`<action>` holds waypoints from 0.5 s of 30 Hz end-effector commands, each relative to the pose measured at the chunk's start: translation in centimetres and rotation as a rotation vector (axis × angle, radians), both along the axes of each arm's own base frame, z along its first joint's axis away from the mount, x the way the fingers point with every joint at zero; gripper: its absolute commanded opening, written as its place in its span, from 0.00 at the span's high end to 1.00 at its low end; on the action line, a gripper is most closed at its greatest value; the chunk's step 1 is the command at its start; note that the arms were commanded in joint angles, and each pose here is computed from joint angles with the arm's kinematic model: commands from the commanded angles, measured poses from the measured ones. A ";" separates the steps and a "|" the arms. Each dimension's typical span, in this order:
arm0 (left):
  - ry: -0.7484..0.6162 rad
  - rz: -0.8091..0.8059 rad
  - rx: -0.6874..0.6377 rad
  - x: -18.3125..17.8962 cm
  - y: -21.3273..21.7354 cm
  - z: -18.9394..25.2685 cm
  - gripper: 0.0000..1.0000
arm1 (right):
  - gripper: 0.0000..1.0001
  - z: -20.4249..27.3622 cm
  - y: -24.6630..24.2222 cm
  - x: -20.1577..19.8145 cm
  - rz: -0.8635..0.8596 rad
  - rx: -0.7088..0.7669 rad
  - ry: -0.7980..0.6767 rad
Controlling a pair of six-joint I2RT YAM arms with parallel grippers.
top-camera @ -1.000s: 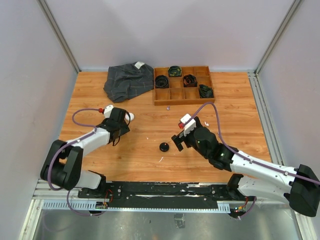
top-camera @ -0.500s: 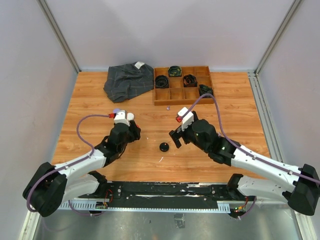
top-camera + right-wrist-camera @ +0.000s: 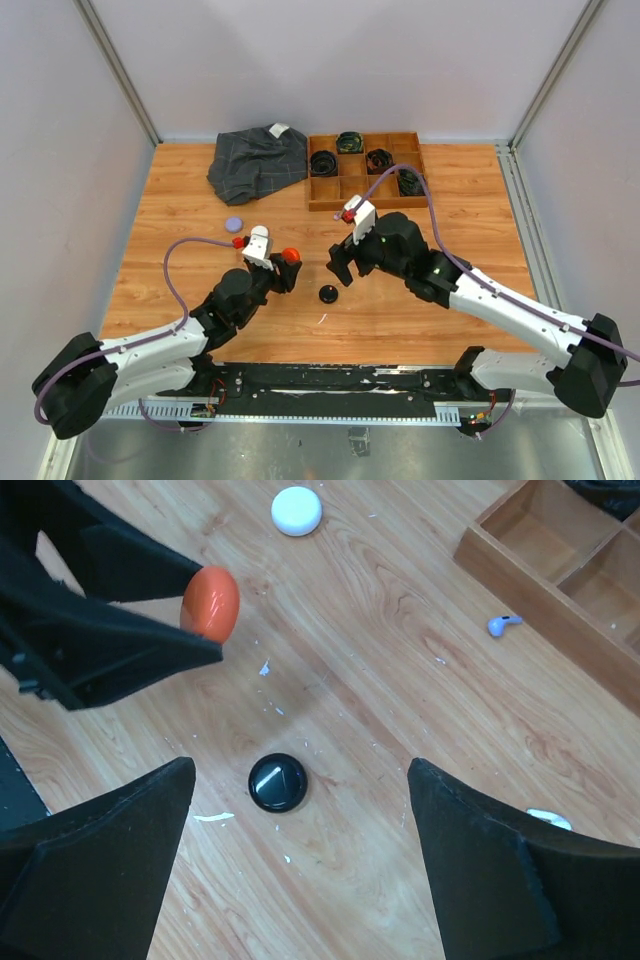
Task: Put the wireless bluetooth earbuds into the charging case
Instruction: Pick up the charging case at the center of the board.
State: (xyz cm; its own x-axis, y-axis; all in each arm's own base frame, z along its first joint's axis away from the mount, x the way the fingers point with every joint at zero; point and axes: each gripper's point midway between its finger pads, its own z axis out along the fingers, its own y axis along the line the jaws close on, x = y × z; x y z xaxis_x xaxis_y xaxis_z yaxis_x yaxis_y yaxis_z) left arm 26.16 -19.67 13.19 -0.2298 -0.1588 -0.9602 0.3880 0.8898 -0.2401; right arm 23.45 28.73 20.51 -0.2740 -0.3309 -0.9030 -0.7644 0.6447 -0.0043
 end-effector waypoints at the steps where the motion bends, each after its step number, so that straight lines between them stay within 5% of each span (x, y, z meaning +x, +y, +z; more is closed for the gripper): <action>1: -0.150 -0.094 0.022 -0.8 -1.5 2.9 0.51 | 0.12 2.0 1.5 -0.3 0.065 0.147 0.120; 15: -0.368 -0.336 0.105 -4.0 -4.7 4.9 0.53 | 0.34 1.6 5.1 -0.9 0.152 0.235 0.318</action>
